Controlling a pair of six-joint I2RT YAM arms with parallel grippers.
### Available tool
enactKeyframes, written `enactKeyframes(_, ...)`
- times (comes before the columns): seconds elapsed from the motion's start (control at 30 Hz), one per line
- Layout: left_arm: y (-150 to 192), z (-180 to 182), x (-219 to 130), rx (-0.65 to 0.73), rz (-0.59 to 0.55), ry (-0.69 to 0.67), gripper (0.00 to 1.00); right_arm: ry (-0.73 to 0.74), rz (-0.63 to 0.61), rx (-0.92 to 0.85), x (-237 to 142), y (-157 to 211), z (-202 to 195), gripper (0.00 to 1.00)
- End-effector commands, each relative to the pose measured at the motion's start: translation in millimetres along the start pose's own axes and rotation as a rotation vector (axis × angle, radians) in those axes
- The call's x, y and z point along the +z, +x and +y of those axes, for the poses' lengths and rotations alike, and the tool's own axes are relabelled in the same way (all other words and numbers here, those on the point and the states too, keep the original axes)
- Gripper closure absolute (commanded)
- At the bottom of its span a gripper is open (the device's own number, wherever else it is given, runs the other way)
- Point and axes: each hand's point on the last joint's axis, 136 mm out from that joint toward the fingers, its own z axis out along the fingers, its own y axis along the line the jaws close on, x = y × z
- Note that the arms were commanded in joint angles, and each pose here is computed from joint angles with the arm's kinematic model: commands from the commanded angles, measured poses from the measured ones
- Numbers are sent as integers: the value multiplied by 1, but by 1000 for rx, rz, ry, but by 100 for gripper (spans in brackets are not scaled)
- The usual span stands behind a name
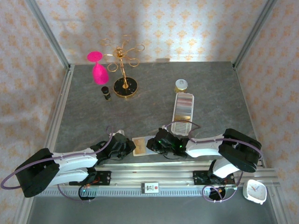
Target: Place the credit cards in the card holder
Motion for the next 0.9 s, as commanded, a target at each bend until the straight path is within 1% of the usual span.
enactKeyframes(0.0, 16, 44, 0, 21, 64, -144, 89, -54, -12, -2, -1, -4, 14, 74)
enactKeyframes(0.13, 15, 43, 0, 20, 61, -137, 89, -76, -39, -9, -7, -9, 20, 78)
enactKeyframes(0.27, 16, 43, -1, 15, 58, -132, 89, -67, -41, -7, -7, -9, 17, 83)
enactKeyframes(0.63, 15, 42, -2, 5, 50, -109, 85, -1, -16, -11, 3, -4, 2, 82)
enactKeyframes(0.67, 15, 43, -2, 4, 50, -107, 85, 0, -12, -15, 4, -3, 2, 83)
enactKeyframes(0.8, 15, 42, -3, -1, 44, -94, 83, 17, -11, -33, 5, -5, 3, 100)
enactKeyframes(0.87, 14, 42, -4, -5, 41, -88, 81, 37, -33, -37, 2, -8, 0, 100)
